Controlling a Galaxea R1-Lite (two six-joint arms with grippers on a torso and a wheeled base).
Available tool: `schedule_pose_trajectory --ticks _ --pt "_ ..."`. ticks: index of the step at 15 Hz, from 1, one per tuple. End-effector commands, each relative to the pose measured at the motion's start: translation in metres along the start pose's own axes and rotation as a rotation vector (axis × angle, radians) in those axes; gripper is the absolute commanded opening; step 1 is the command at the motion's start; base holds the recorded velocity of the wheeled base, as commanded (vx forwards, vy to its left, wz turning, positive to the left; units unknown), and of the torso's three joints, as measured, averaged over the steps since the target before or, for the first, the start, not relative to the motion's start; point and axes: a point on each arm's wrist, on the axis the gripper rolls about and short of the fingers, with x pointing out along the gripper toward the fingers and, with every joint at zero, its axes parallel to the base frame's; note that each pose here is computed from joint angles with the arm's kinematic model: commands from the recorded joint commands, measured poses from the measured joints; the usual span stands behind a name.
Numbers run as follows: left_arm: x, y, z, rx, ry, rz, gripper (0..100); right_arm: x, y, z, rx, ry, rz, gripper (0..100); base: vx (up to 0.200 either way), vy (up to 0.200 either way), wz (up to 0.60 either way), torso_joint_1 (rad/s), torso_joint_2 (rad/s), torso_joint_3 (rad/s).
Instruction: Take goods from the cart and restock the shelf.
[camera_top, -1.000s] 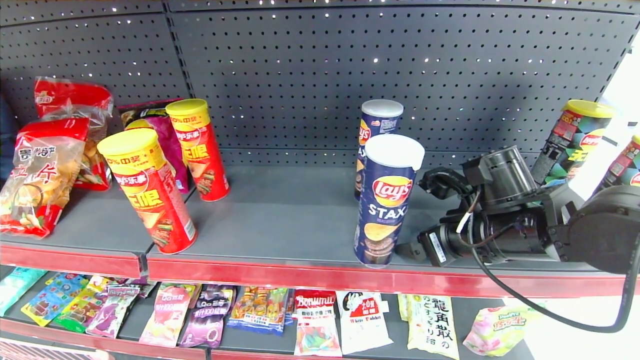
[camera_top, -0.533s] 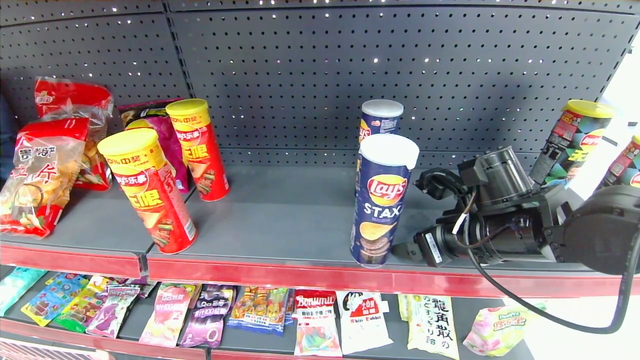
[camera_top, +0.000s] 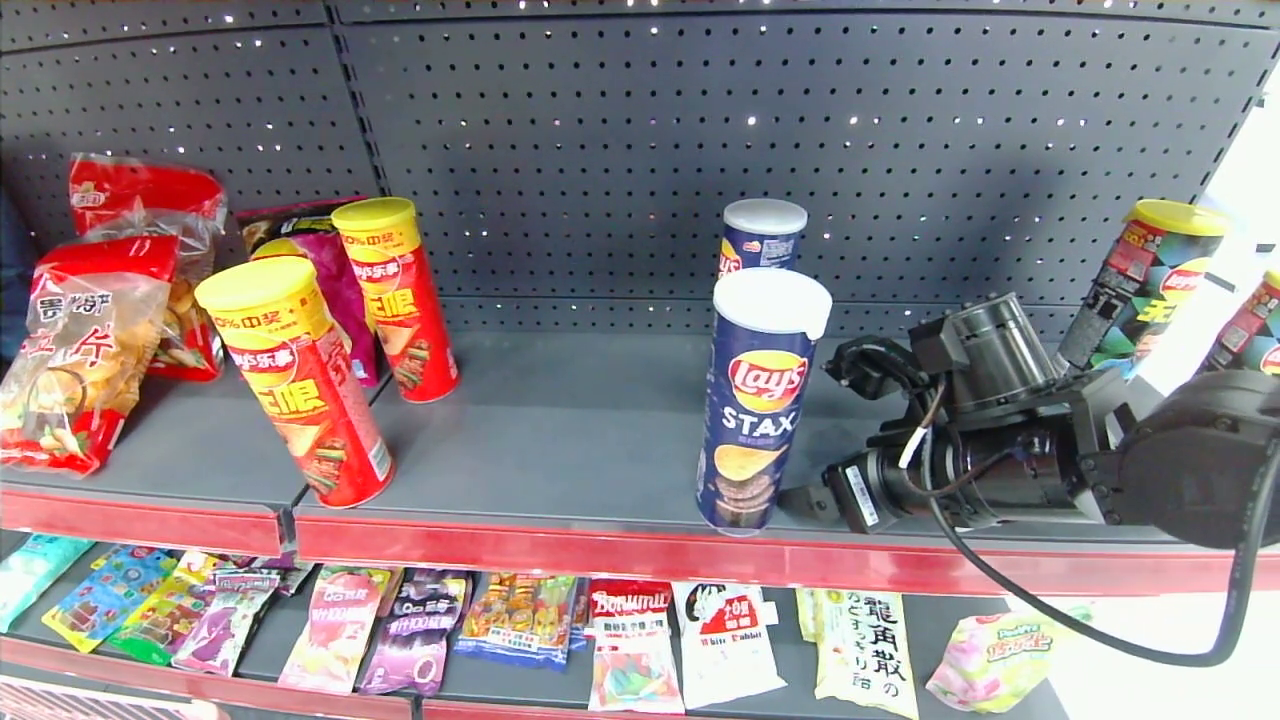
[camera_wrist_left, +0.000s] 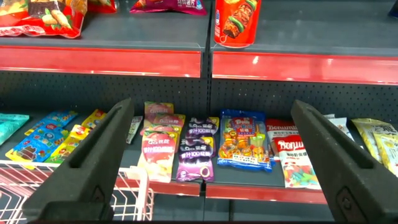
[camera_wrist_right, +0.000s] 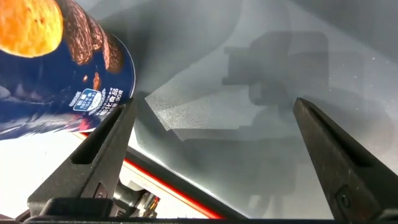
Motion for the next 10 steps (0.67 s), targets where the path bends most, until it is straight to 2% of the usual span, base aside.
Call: schedule_pose_trajectory --ticks 1,4,5,10 --pt "0.0 0.0 0.0 0.0 0.0 0.001 100 -0.003 -0.001 0.001 0.007 -0.008 -0.004 100 0.0 0.0 0.0 0.0 0.0 0.0" --pt "0.0 0.0 0.0 0.0 0.0 0.001 100 -0.023 -0.006 0.002 0.023 -0.056 -0.051 100 0.0 0.0 0.0 0.0 0.0 0.0" --pt "0.0 0.0 0.0 0.0 0.0 0.001 100 -0.044 -0.01 -0.001 0.052 -0.099 -0.075 100 0.0 0.0 0.0 0.0 0.0 0.0" --pt "0.0 0.0 0.0 0.0 0.0 0.001 100 -0.135 -0.012 -0.049 0.062 -0.281 -0.105 100 0.0 0.0 0.0 0.0 0.0 0.0"
